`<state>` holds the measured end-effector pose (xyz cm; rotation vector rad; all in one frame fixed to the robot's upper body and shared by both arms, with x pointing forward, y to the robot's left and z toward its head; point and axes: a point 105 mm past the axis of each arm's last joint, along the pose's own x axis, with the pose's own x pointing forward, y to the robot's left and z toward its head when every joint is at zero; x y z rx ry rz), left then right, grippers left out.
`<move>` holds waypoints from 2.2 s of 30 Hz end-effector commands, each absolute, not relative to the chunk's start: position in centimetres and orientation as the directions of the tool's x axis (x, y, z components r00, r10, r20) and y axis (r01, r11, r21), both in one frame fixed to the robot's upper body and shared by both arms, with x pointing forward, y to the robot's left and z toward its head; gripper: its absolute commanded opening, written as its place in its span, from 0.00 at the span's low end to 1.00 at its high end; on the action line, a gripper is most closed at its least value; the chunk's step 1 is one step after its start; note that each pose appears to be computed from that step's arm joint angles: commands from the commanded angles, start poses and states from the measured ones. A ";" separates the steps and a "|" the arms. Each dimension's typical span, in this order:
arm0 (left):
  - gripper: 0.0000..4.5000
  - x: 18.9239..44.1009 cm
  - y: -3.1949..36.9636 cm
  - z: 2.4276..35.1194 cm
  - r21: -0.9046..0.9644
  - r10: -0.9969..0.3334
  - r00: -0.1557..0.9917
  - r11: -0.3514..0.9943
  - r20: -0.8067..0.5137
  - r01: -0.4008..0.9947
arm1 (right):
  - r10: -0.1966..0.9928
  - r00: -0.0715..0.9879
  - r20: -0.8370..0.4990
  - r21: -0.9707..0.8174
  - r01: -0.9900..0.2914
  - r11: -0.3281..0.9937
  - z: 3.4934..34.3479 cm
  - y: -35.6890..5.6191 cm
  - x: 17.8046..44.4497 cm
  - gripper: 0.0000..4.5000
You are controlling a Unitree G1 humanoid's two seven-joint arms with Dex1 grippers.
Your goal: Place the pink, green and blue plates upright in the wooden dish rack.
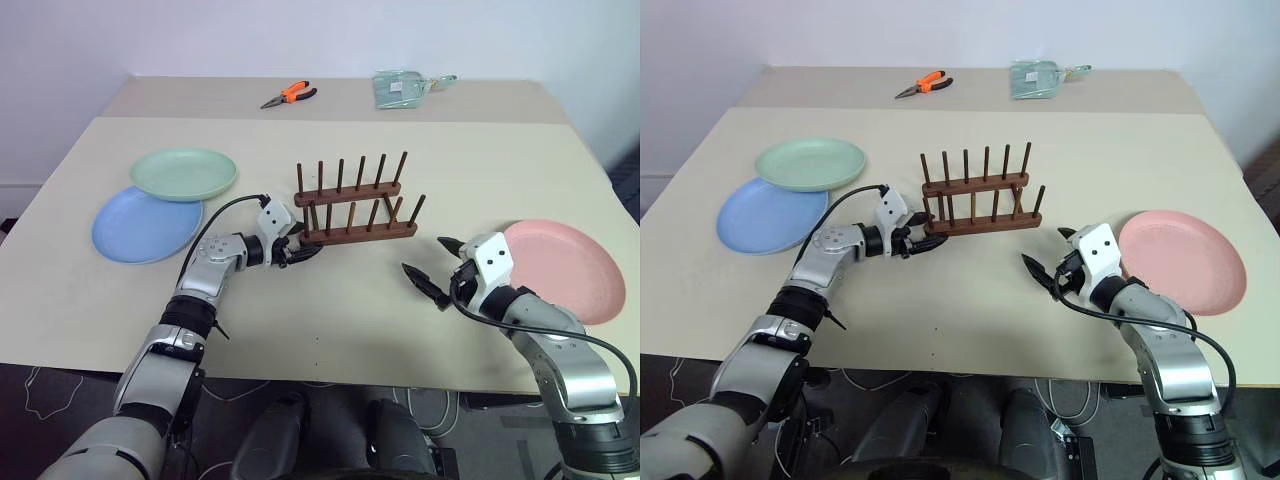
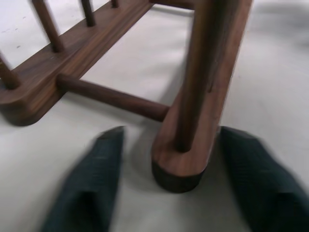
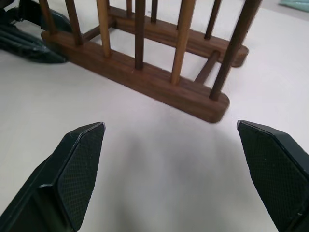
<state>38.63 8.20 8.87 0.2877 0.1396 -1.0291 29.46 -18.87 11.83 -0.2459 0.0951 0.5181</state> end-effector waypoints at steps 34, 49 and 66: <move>0.08 25.7 8.4 6.7 -0.070 -0.891 0.274 0.320 -0.362 0.945 | 0.536 0.732 -0.420 -0.274 -0.665 0.695 7.4 -20.7 25.3 0.00; 0.08 33.9 8.4 5.5 0.080 -0.584 0.768 0.780 -0.262 0.620 | 0.363 0.885 -0.290 -0.399 -0.457 0.795 7.1 -18.5 32.8 0.00; 0.07 30.3 4.3 11.0 -0.037 -0.839 0.544 0.544 0.019 0.839 | 0.103 0.945 -0.311 -0.580 -0.274 0.767 10.9 -27.3 28.5 0.83</move>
